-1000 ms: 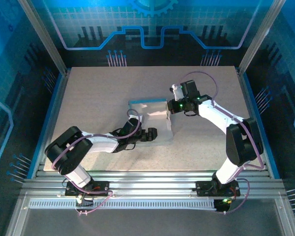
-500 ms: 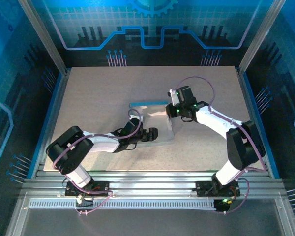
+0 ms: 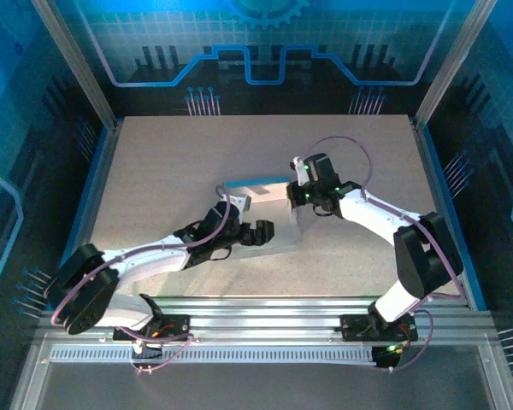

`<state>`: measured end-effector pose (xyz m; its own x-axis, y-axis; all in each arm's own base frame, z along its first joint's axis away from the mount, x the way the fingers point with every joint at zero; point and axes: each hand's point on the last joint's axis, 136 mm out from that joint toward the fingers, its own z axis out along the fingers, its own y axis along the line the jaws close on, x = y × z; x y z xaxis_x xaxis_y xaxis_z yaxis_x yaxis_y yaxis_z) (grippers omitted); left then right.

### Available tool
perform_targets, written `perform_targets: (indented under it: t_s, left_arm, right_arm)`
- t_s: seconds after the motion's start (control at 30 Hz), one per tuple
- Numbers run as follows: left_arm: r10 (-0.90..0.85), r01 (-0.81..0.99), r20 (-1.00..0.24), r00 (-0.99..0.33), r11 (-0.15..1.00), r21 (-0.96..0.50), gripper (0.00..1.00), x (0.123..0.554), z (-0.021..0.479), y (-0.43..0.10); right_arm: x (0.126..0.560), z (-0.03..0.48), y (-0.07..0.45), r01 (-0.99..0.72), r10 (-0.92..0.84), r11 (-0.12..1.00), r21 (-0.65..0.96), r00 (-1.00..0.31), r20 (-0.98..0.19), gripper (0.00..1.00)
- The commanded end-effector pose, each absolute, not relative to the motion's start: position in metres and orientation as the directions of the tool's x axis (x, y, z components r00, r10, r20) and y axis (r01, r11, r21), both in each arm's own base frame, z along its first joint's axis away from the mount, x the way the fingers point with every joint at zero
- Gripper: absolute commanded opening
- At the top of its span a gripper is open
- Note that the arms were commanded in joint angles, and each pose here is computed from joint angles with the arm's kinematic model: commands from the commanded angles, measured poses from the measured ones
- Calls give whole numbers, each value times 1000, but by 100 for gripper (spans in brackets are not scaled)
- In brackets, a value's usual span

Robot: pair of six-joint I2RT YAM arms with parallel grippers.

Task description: Fold the paper box

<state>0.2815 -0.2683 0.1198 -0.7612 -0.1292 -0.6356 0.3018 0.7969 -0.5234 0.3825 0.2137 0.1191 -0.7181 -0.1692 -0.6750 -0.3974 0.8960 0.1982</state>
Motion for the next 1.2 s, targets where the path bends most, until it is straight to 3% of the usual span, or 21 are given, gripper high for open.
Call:
perform_targets:
  t_s: [0.0,0.2,0.47,0.9,1.03,1.17]
  left_arm:
    - [-38,386,-649,-760,777,-497,99,271,151,-275]
    - [-54,407,-664,-746,753,-518,99,291,206,-266]
    - [-104,340,-624,-775,764,-549,99,335,230,-236]
    - [-310,122,-524,-793,762,-636,99,382,203,-169]
    - [-380,20,-435,-817,734,-679,99,394,180,-151]
    - [-379,56,-441,-813,704,-708,99,404,178,-152]
  right_arm:
    - [371,100,217,-430,-228,884,182,-738,-635,9]
    - [373,105,223,-473,-260,864,170,-710,-654,10]
    - [380,106,238,-530,-288,828,181,-679,-676,10]
    - [387,110,284,-645,-352,737,201,-621,-701,11]
    - [386,112,297,-674,-372,710,203,-604,-705,12]
    - [383,111,306,-693,-385,691,208,-596,-705,13]
